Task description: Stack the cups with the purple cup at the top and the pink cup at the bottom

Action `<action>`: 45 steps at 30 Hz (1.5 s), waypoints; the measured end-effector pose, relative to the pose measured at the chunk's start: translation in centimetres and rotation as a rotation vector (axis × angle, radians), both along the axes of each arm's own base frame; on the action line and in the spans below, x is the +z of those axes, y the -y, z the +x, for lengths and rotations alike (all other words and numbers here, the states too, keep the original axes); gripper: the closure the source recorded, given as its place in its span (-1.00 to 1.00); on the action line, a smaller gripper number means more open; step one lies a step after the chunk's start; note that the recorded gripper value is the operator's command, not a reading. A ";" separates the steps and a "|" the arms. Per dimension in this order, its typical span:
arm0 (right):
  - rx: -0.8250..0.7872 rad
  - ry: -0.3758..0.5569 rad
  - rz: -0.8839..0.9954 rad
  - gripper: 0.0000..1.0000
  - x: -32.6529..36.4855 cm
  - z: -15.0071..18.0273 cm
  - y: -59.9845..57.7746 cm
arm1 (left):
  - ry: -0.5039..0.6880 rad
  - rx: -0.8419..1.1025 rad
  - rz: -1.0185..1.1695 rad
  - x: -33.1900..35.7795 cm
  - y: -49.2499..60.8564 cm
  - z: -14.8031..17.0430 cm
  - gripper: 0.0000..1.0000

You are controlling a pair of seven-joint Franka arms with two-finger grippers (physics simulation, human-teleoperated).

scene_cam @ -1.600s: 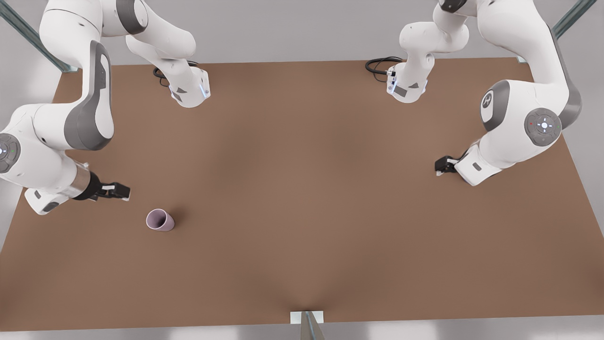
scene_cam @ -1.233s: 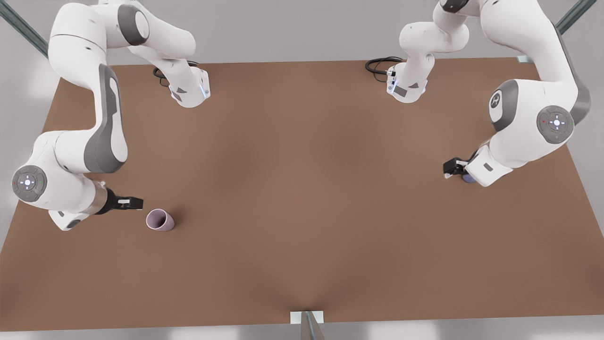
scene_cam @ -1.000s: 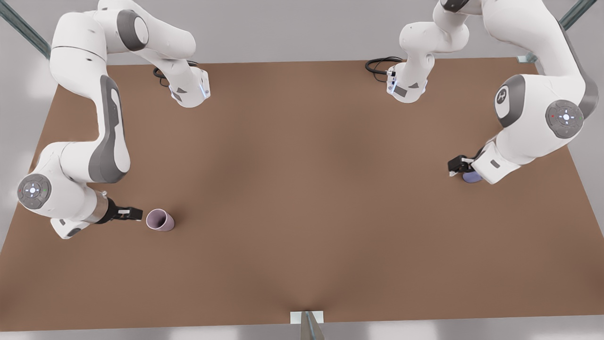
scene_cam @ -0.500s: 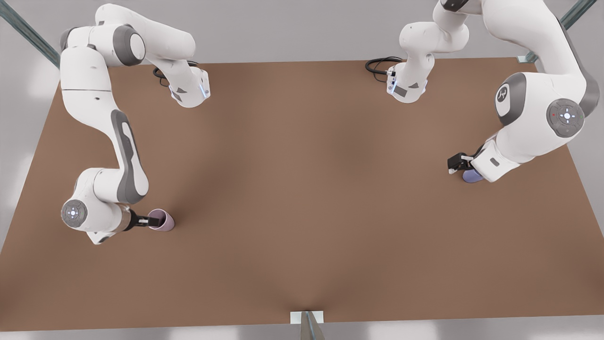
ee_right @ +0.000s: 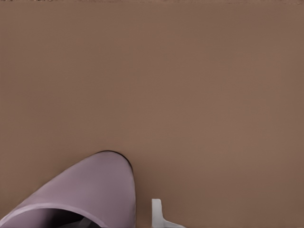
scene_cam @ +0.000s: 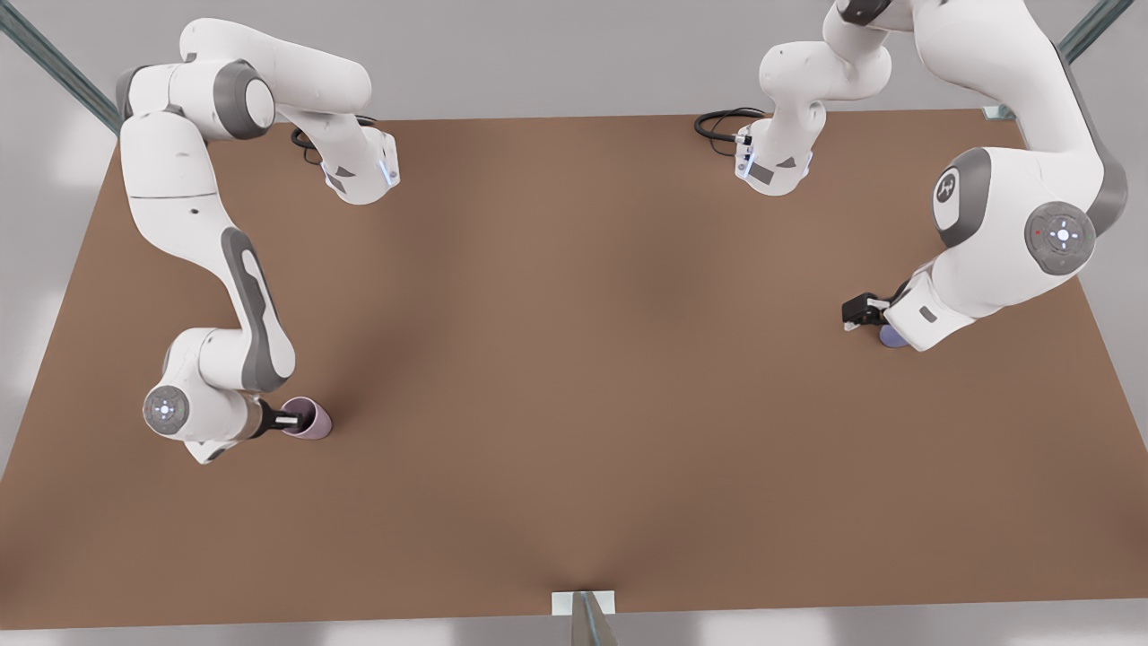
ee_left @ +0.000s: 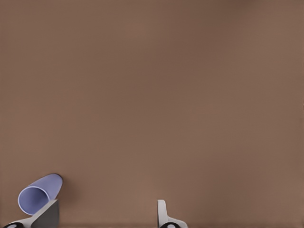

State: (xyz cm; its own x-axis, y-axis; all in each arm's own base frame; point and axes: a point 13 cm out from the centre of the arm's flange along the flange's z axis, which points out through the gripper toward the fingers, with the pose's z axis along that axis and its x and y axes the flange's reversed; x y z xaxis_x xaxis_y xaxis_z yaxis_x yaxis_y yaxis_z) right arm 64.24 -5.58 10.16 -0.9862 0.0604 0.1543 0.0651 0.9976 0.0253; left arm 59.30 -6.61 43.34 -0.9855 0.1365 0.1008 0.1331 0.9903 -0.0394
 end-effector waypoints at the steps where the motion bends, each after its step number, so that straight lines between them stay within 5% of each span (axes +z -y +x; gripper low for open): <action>1: 0.002 0.006 -0.001 0.12 0.0 0.1 0.0 | 0.002 0.000 0.000 0.2 0.0 0.0 -1.00; 3: 0.006 0.016 -0.003 0.40 0.1 0.4 0.1 | 0.005 0.000 0.000 0.4 0.0 -0.1 -1.00; 8: 0.016 0.031 -0.003 0.57 0.3 0.9 0.0 | 0.008 -0.001 0.000 0.6 0.1 -0.2 -1.00; 17: 0.040 0.109 0.007 0.57 4.5 3.6 -1.5 | 0.006 -0.002 0.000 0.6 0.2 -0.2 -1.00; 28: 0.378 0.337 0.147 0.57 16.0 10.6 -37.1 | 0.008 0.000 0.005 0.5 -0.2 -0.1 -1.00; 40: 0.251 0.248 0.166 0.57 4.3 1.1 -58.5 | -0.020 0.166 0.045 -1.7 -10.2 0.7 -1.00; 45: 0.182 0.246 0.128 0.50 1.2 -1.1 -60.8 | -0.092 0.236 0.050 -5.5 -18.0 -2.0 -1.00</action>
State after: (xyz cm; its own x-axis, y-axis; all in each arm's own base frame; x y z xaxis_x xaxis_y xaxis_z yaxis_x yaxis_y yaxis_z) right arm 63.13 55.20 11.40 -0.9876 -0.1246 -0.0952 -0.1375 0.9800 0.1440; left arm 57.29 11.41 37.88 -0.9758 -0.1035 0.1925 -0.1038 0.9946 0.0088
